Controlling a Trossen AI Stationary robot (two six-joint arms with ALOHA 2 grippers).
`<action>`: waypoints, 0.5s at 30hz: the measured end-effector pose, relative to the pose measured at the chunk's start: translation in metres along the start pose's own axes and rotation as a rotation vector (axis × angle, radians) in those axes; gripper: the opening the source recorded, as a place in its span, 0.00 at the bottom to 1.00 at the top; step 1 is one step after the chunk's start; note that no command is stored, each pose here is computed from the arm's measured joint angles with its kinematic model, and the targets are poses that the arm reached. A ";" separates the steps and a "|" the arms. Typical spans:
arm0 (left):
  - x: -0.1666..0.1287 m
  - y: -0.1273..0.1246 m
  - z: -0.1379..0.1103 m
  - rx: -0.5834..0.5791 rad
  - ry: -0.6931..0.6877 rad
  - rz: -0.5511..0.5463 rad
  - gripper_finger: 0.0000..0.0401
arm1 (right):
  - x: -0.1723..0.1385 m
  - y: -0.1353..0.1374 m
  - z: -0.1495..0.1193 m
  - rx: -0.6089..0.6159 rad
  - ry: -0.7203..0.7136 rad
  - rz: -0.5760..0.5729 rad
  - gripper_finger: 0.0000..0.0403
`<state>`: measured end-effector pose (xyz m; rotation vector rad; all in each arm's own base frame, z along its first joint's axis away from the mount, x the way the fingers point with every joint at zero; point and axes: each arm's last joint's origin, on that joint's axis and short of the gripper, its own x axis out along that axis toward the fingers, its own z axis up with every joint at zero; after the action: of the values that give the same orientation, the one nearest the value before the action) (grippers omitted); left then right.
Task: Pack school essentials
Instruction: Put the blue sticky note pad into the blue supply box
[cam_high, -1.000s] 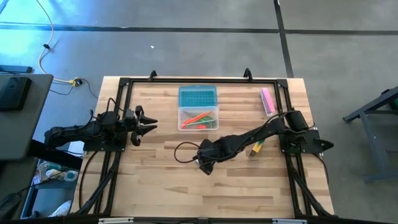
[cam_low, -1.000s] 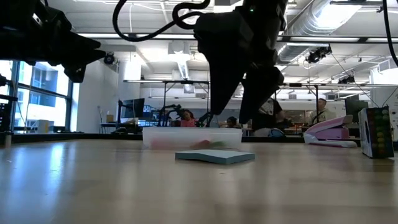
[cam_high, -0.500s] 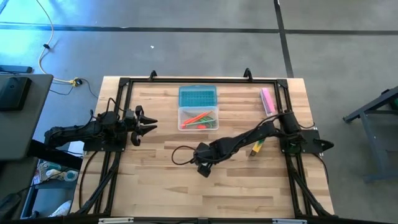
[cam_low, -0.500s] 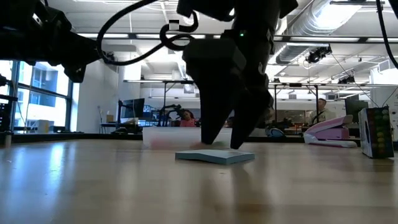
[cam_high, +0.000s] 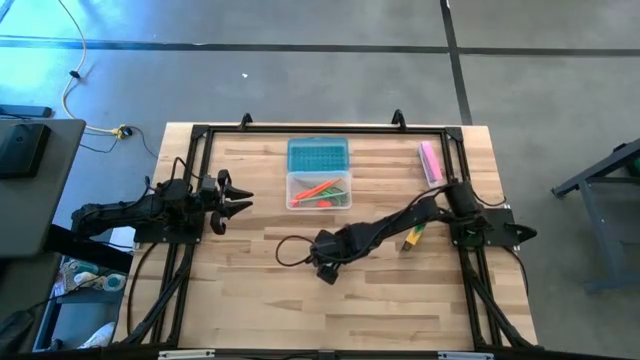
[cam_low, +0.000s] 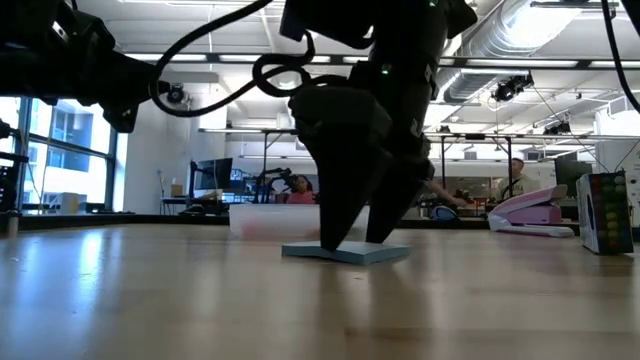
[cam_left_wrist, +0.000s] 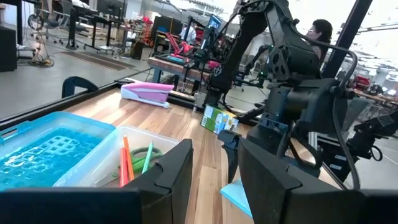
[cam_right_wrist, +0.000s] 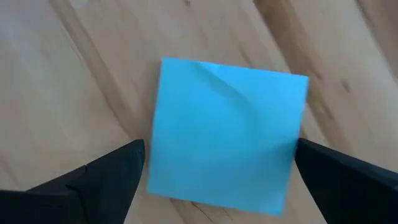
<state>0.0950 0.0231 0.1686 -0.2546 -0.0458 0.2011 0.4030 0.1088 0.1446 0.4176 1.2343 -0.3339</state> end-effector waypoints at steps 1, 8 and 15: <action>0.000 0.000 0.000 0.000 0.000 0.000 0.29 | 0.002 0.001 0.001 0.000 -0.005 0.006 0.99; 0.000 0.000 0.000 0.000 -0.001 0.000 0.29 | 0.009 0.002 -0.001 0.003 -0.017 -0.032 0.99; 0.000 0.000 0.000 0.000 -0.001 0.004 0.29 | 0.024 0.004 -0.009 0.034 -0.018 -0.092 0.99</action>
<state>0.0949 0.0232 0.1687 -0.2546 -0.0467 0.2049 0.4046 0.1164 0.1198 0.3875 1.2343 -0.4368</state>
